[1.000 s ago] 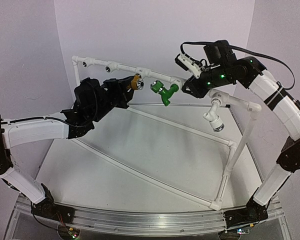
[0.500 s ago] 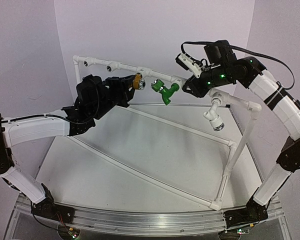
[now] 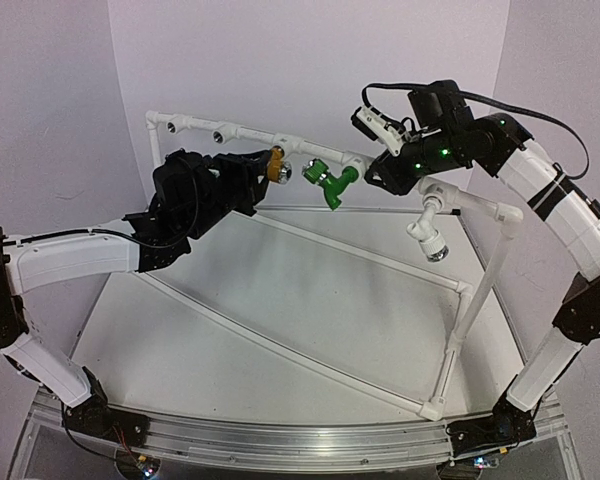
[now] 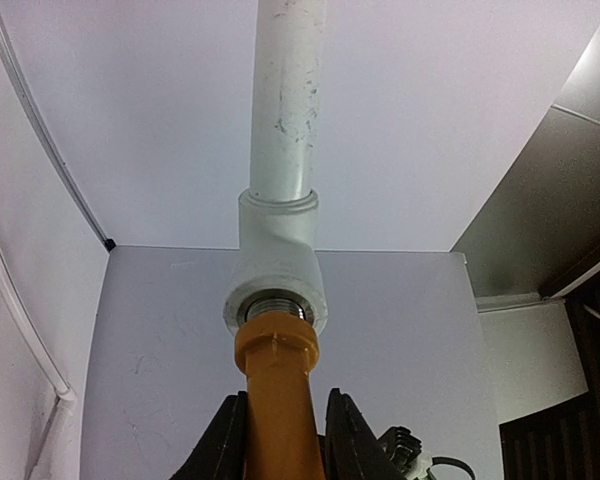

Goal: Install the water faucets
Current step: Screw the water faucet onto the adaptor.

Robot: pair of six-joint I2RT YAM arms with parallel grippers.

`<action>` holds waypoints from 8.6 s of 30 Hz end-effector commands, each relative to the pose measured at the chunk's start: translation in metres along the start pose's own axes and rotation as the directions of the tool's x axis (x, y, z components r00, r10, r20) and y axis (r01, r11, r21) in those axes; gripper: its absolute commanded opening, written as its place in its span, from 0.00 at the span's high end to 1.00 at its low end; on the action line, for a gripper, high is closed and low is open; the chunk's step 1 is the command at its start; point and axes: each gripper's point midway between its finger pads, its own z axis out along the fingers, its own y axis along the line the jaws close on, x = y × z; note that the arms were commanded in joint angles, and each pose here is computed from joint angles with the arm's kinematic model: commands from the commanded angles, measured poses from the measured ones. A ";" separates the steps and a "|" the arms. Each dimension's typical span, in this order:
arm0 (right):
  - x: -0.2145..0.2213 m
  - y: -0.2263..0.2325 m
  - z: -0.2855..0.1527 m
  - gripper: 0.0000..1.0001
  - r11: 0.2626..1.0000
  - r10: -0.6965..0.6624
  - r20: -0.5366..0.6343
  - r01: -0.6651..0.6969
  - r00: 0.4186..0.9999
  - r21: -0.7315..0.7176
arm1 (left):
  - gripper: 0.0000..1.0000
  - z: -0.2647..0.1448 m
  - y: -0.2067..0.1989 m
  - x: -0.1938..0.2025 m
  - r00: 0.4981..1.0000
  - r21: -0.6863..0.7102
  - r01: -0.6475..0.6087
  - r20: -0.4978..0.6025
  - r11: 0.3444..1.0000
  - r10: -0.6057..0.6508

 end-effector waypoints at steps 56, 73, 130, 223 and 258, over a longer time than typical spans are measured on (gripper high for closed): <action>0.030 0.065 0.053 1.00 0.939 0.253 -0.159 -0.282 0.954 -0.195 | 1.00 0.009 -0.055 0.031 0.887 0.133 -0.429 -0.123 0.893 0.445; 0.031 0.068 0.055 1.00 0.938 0.248 -0.166 -0.279 0.955 -0.205 | 1.00 0.008 -0.046 0.035 0.831 0.116 -0.520 -0.160 0.846 0.533; 0.038 0.074 0.060 1.00 0.933 0.255 -0.188 -0.292 0.949 -0.210 | 1.00 0.021 -0.023 0.043 0.470 0.115 -0.864 -0.169 0.491 0.866; 0.065 0.087 0.075 1.00 0.929 0.298 -0.170 -0.327 0.939 -0.174 | 1.00 0.030 0.042 0.081 -0.455 0.369 -0.860 -0.241 -0.353 0.857; 0.084 0.093 0.082 1.00 0.931 0.299 -0.148 -0.322 0.943 -0.173 | 1.00 0.026 0.098 0.085 -0.823 0.493 -0.542 -0.148 -0.681 0.548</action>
